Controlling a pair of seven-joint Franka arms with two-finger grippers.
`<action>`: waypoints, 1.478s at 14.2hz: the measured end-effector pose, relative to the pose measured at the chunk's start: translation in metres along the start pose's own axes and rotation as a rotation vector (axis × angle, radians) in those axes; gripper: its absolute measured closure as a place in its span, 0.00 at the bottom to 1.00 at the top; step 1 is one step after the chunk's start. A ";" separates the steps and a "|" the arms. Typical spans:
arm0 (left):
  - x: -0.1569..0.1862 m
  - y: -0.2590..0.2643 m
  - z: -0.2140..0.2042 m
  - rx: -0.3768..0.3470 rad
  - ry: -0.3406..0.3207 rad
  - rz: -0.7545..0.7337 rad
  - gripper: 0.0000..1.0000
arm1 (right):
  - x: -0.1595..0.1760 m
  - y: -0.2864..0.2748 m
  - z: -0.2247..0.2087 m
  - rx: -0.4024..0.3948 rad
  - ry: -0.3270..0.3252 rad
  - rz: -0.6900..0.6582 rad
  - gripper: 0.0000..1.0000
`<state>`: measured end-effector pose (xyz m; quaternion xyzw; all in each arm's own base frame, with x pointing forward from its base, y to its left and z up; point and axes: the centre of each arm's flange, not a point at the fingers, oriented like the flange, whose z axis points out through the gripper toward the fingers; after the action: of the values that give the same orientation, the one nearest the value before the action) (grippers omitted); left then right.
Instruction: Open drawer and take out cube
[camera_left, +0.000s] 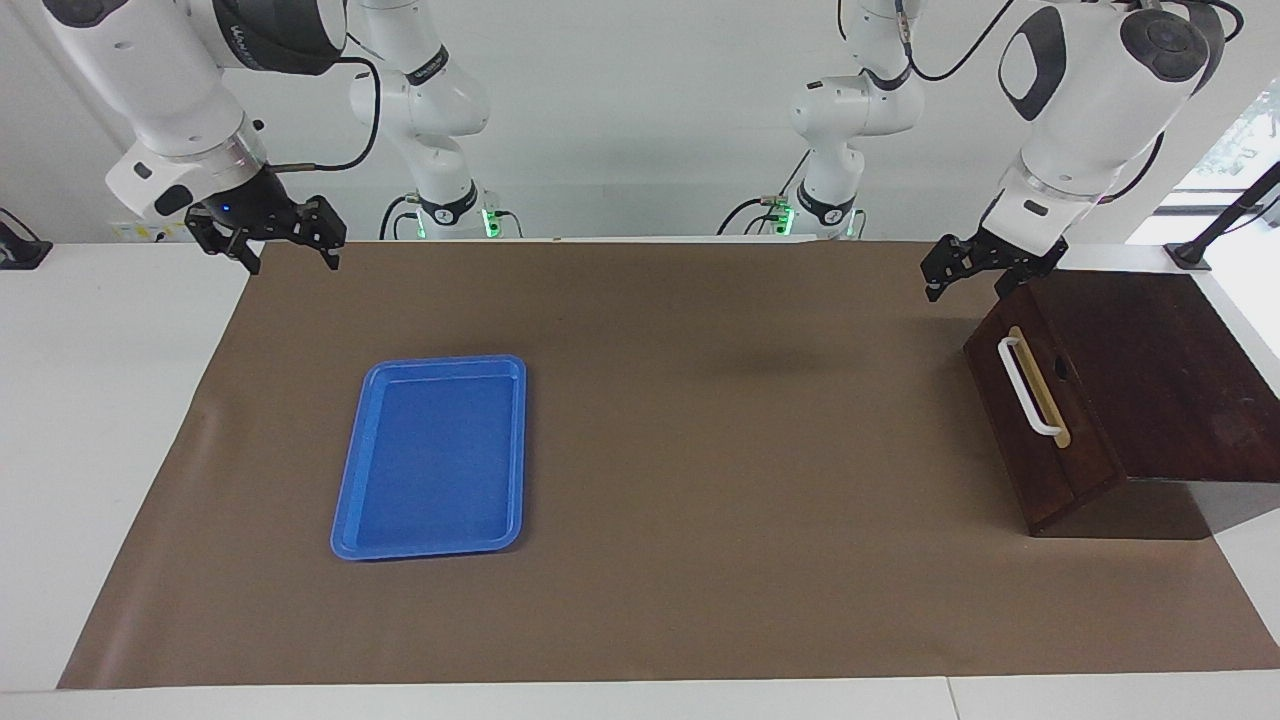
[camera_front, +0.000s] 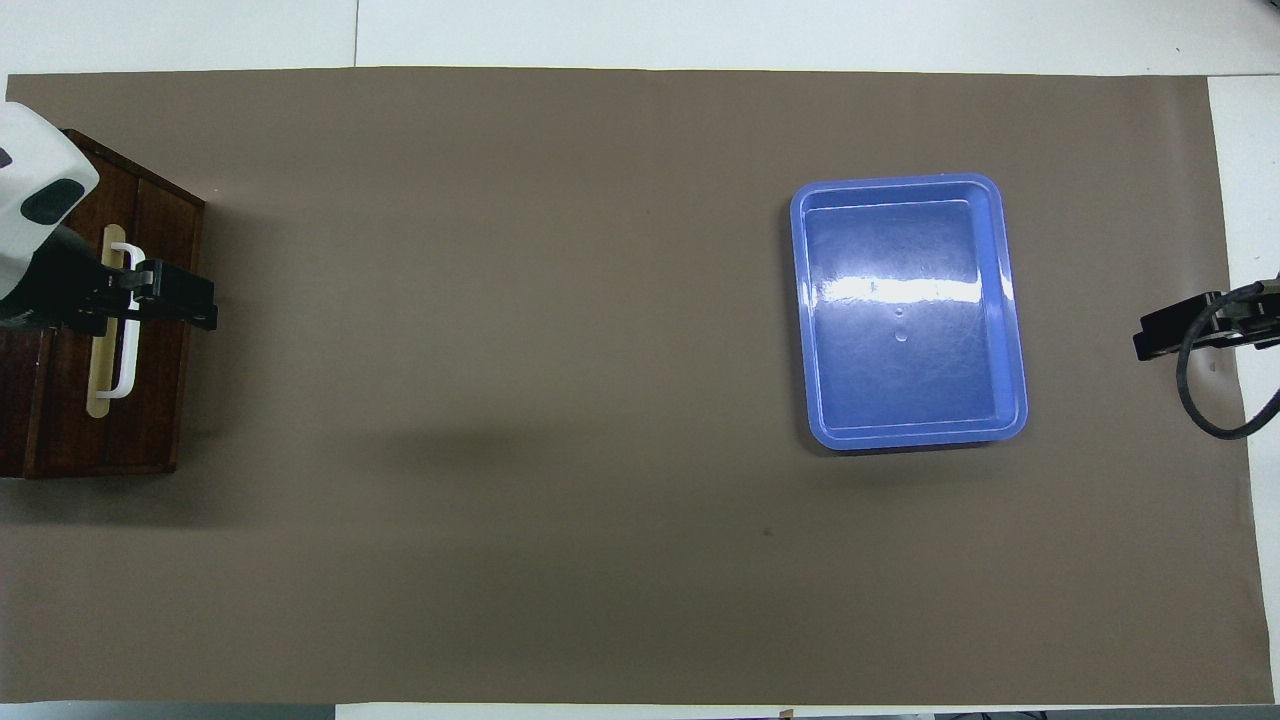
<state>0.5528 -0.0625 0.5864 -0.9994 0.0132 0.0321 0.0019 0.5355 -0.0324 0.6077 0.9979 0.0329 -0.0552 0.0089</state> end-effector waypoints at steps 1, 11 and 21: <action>0.000 0.000 0.000 0.000 0.000 0.000 0.00 | 0.000 0.000 0.000 0.000 0.000 0.000 0.00; 0.003 0.004 -0.007 -0.004 0.061 0.007 0.00 | 0.000 0.000 0.000 0.000 0.000 0.000 0.00; 0.020 -0.015 0.074 0.289 0.159 0.104 0.00 | 0.000 0.000 0.000 0.000 0.000 0.000 0.00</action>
<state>0.5681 -0.0475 0.5108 -0.9860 0.0696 -0.0491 0.1431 0.5355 -0.0324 0.6077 0.9979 0.0330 -0.0552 0.0089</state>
